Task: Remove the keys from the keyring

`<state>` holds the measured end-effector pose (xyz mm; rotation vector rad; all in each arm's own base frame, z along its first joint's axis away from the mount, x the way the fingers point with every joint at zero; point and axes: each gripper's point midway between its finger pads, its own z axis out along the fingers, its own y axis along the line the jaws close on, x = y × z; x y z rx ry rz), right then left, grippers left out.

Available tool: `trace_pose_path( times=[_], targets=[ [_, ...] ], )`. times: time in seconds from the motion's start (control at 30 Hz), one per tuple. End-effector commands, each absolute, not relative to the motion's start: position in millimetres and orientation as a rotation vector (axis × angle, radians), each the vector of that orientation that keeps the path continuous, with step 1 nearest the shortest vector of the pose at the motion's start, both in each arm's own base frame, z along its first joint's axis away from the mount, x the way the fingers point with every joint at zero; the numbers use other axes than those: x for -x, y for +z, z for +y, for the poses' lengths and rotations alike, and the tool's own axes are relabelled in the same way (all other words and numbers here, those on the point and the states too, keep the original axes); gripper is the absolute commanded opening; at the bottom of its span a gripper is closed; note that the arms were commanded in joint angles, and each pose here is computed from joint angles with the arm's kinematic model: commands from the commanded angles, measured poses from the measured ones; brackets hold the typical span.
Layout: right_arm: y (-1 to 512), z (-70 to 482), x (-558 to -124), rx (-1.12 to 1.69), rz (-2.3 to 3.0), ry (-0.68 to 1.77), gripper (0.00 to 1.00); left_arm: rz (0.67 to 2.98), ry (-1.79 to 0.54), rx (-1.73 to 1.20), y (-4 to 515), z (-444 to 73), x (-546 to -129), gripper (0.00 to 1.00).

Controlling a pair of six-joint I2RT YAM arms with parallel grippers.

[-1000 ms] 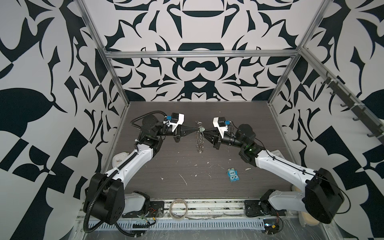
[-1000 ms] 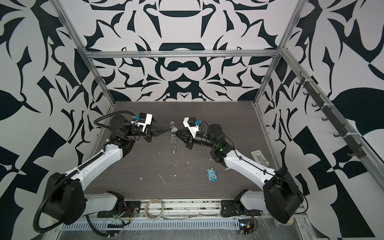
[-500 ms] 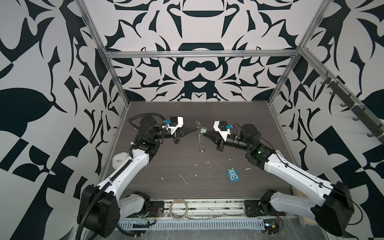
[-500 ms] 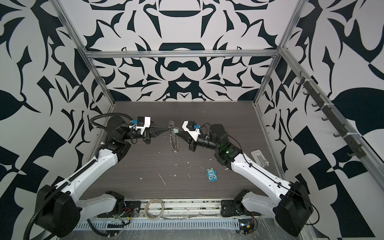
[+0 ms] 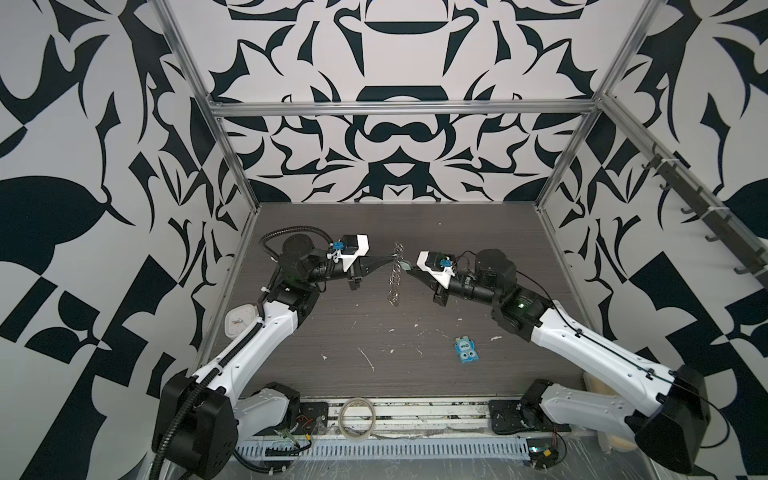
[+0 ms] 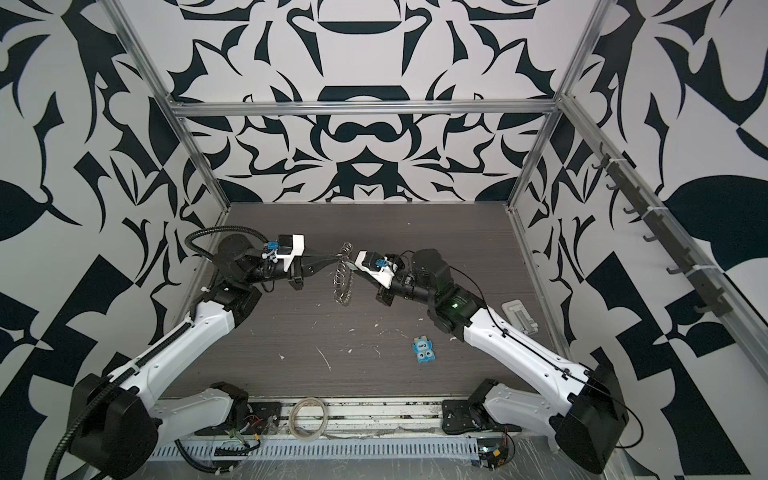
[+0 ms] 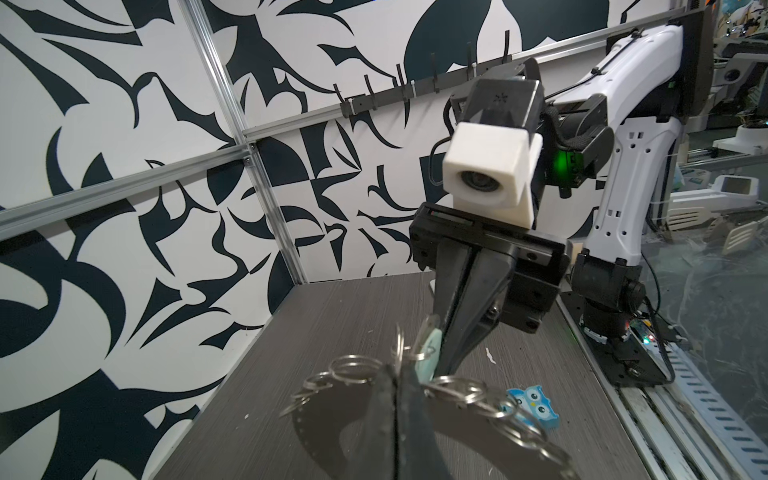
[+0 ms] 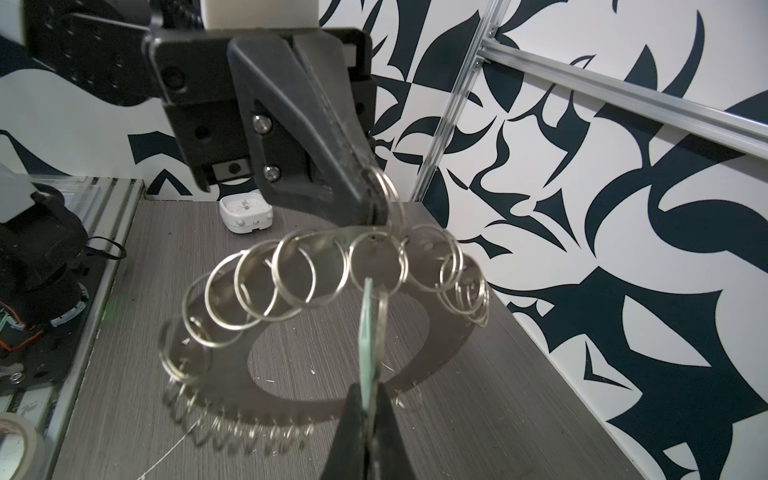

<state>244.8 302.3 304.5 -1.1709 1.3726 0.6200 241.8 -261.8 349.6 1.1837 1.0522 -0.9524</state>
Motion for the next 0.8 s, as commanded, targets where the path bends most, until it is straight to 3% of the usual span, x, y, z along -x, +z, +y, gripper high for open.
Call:
trace_pose_path(
  times=[0.0,0.77],
  targets=[
    [318,303,-234,1.198,1.338,0.637,0.00,1.021,-0.836,-1.122,368,-254,-251,0.00],
    [322,305,-221,1.225,1.301,0.576,0.00,1.110,-0.630,-1.090,352,-256,-264,0.00]
  ],
)
